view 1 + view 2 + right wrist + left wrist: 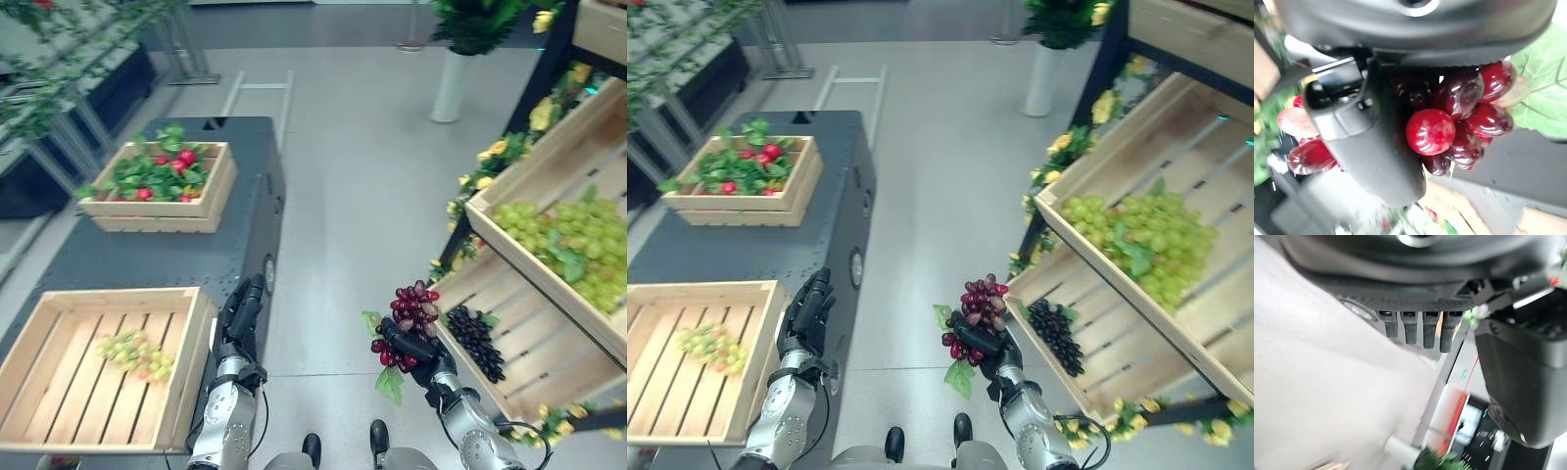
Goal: Pick up the fruits from the basket on one side to the basket on the other side
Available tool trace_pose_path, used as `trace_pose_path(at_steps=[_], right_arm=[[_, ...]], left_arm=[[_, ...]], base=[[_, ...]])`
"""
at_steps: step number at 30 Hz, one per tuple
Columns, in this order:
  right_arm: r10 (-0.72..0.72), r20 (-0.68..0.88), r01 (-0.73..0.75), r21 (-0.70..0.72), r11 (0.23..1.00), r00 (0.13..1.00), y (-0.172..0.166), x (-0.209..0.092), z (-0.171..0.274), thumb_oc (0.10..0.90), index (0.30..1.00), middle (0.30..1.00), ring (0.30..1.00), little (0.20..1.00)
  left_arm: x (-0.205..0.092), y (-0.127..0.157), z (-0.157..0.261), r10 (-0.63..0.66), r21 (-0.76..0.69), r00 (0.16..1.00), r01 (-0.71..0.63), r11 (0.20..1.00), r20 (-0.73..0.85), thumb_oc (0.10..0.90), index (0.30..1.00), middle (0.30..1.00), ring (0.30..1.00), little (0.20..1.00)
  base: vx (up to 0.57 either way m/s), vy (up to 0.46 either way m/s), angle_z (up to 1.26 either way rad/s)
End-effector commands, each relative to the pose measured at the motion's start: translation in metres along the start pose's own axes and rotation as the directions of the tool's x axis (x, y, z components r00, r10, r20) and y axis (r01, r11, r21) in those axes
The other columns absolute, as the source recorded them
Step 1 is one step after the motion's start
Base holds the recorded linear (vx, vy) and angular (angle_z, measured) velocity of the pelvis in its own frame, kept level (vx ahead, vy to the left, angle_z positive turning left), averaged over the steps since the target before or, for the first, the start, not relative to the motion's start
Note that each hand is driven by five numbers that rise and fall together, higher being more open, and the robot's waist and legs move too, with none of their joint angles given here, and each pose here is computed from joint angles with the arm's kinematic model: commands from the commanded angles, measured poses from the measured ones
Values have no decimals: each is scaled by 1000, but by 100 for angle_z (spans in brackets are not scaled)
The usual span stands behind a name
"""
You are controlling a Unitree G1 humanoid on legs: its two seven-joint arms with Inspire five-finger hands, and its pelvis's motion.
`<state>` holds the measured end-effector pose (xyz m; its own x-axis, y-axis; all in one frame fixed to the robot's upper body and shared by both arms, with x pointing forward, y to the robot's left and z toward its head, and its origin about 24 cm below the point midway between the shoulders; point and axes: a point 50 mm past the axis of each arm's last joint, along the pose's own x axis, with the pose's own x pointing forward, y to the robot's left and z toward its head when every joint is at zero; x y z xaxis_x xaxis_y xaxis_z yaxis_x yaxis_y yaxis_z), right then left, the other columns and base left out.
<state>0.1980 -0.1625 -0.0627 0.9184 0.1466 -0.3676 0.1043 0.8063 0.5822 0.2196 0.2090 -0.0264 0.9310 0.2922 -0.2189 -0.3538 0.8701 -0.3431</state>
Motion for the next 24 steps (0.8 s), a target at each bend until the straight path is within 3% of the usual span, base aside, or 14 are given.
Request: trace_pose_path(at_steps=[1, 7, 10, 11, 13, 19, 24], right_arm=[[155, 188, -157, -1, 988, 970, 33, 16, 40, 400, 300, 300, 300, 300], [176, 182, -178, -4, 984, 967, 38, 25, 37, 400, 300, 300, 300, 300], [131, 165, -133, 0, 991, 978, 34, 31, 35, 400, 300, 300, 300, 300], [119, 163, -122, 10, 993, 979, 38, 33, 34, 400, 300, 300, 300, 300], [117, 179, -121, 14, 993, 977, 36, 30, 34, 400, 300, 300, 300, 300], [54, 207, -57, 4, 998, 977, 22, 25, 38, 400, 300, 300, 300, 300], [67, 273, -58, -41, 997, 960, 23, 28, 55, 400, 300, 300, 300, 300]], left_arm=[[10, -29, 52, -142, 63, 947, 129, 990, 289, 800, 900, 900, 900, 900], [17, -30, 56, -215, 181, 940, 171, 969, 264, 800, 900, 900, 900, 900], [23, -33, 41, -145, 29, 973, 142, 989, 181, 800, 900, 900, 900, 900], [22, -31, 28, -84, -63, 990, 91, 994, 109, 800, 900, 900, 900, 900], [14, -26, 4, -59, -109, 998, 56, 992, -18, 800, 900, 900, 900, 900], [-13, -5, -60, -46, 134, 949, 92, 987, -311, 800, 900, 900, 900, 900], [-17, 1, -77, -22, 175, 918, 99, 980, -396, 800, 900, 900, 900, 900]], base=[[5, 84, -59], [-45, -1, -89], [3, -209, -7], [-27, -134, -6], [16, -167, -17], [24, -128, -12], [-25, -45, -11]])
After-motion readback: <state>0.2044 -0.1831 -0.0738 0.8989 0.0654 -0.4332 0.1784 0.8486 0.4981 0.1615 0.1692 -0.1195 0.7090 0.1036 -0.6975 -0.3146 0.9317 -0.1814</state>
